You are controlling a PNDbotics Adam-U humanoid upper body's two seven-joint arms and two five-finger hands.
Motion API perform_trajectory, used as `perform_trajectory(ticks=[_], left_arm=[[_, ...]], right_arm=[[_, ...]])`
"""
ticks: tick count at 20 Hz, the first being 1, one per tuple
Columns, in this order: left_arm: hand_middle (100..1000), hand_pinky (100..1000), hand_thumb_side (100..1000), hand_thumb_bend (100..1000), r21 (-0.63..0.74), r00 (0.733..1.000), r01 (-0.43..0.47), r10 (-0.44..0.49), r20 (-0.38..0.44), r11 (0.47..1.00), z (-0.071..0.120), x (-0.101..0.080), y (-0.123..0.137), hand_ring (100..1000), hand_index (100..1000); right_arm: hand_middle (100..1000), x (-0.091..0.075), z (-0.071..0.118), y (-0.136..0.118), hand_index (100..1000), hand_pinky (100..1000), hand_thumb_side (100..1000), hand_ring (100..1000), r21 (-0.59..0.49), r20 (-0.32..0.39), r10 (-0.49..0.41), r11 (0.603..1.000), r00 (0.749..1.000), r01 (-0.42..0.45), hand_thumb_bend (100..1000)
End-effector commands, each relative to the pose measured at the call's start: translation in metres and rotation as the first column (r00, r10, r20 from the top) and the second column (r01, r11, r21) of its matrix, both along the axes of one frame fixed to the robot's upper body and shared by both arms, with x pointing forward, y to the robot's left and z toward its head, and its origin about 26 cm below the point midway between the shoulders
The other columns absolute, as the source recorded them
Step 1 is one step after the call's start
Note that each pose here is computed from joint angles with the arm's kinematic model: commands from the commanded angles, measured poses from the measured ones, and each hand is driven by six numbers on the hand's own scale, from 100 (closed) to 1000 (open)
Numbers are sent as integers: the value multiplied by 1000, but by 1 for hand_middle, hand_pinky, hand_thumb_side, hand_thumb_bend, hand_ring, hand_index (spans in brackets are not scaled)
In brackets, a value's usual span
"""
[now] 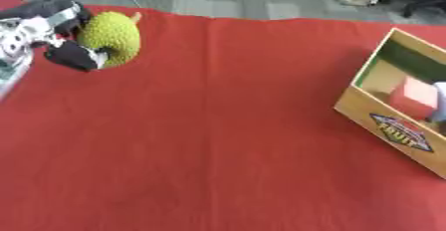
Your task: Pick up the objects with one hand, pass them to the other hand, and then place them into the box on the other side of the table.
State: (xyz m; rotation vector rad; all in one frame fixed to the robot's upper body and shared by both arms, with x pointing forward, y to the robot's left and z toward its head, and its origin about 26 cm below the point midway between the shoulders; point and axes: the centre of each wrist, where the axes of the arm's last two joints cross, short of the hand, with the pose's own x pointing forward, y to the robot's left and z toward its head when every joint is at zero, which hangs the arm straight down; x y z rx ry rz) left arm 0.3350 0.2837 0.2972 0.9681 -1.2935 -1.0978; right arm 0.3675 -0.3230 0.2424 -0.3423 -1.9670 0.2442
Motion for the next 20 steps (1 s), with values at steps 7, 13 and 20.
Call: perform_trajectory(ticks=[7,13,20], left_arm=[[507,746,276,100,-86,966,176,-155,208,981,12,-37,-16,579,431],[500,740,258,100,-94,904,300,-251,347,949,-3,-34,-29,571,432],[485,719,227,100,-11,835,383,-341,433,924,-29,-32,-51,557,427]], right_arm=[[767,-5,22,0,931,919,494,866,-38,54,18,999,998,-16,100],[805,-13,38,16,962,928,482,896,-133,121,109,987,987,-93,100],[807,-28,62,48,943,922,349,894,-342,151,235,924,960,-173,100]])
